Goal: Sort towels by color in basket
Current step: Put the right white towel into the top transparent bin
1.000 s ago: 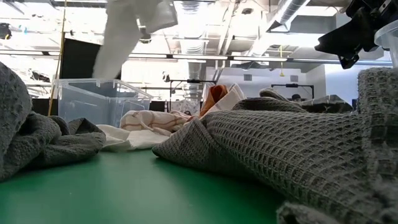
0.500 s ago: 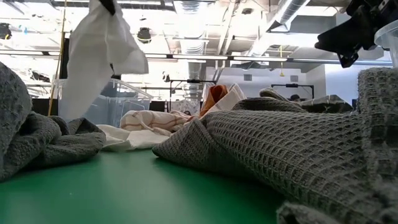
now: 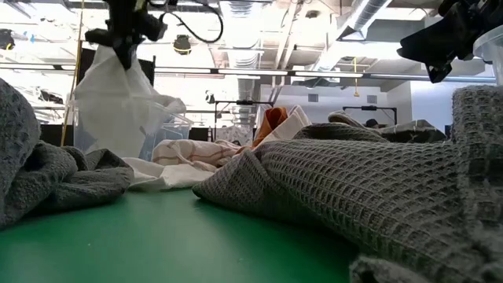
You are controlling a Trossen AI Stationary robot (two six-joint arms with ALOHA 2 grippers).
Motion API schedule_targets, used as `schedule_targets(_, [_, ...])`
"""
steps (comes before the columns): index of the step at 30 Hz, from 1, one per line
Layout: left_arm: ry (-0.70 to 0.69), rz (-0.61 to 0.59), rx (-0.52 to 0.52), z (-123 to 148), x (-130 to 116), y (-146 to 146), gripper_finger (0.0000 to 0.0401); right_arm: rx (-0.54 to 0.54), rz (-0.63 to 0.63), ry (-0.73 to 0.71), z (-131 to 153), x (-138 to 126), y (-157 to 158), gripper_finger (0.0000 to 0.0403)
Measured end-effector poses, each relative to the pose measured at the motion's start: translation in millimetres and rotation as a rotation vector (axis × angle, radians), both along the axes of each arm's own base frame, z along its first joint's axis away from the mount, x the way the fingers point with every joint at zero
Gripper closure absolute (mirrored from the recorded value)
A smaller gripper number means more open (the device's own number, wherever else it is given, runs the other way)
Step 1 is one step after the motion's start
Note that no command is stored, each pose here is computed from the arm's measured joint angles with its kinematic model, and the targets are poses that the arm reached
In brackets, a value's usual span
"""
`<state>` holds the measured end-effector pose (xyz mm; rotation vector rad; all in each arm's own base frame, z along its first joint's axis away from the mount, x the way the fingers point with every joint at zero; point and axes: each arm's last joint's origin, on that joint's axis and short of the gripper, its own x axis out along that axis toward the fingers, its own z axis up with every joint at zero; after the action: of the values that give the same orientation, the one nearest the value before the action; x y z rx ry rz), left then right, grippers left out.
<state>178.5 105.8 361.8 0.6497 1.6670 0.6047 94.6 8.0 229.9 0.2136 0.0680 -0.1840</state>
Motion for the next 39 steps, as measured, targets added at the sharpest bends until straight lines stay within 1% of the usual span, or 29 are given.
schedule_targets(3, [-0.009, 0.002, -0.046, -13.4, 1.1, 9.7, 0.0401, -0.003, 0.000, 0.000, 0.0, 0.0, 0.0, 0.0285])
schedule_targets(7, [-0.038, -0.023, -0.108, -31.6, 4.7, 18.6, 0.0401, -0.006, 0.000, 0.001, 0.0, 0.0, 0.0, 0.0285])
schedule_targets(12, [-0.057, -0.085, -0.188, -53.5, 8.9, 22.7, 0.0401, -0.013, 0.001, 0.002, 0.0, 0.0, 0.0, 0.0285])
schedule_targets(17, [-0.046, -0.154, -0.241, -75.9, 12.0, 22.9, 0.0401, -0.032, 0.003, 0.005, 0.0, 0.0, 0.0, 0.0285])
schedule_targets(20, [-0.065, -0.170, -0.272, -86.0, 12.0, 25.2, 0.0401, -0.032, 0.003, 0.005, 0.0, 0.0, 0.0, 0.0285])
schedule_targets(24, [-0.130, -0.165, -0.328, -94.0, 10.1, 30.8, 0.0395, -0.031, 0.003, 0.005, 0.0, 0.0, 0.0, 0.0285])
schedule_targets(26, [-0.151, -0.158, -0.366, -96.5, 7.6, 32.7, 0.0387, -0.031, 0.003, 0.005, 0.0, 0.0, 0.0, 0.0285])
schedule_targets(31, [-0.170, -0.141, -0.383, -96.9, 5.3, 35.5, 0.0352, -0.032, 0.002, 0.005, 0.0, 0.0, 0.0, 0.0285])
schedule_targets(35, [-0.168, -0.141, -0.385, -97.0, 5.2, 35.4, 0.0315, -0.038, 0.003, 0.006, 0.0, 0.0, 0.0, 0.0285])
schedule_targets(39, [-0.184, -0.121, -0.382, -94.8, 5.5, 35.4, 0.0268, -0.039, 0.003, 0.007, 0.0, 0.0, 0.0, 0.0285])
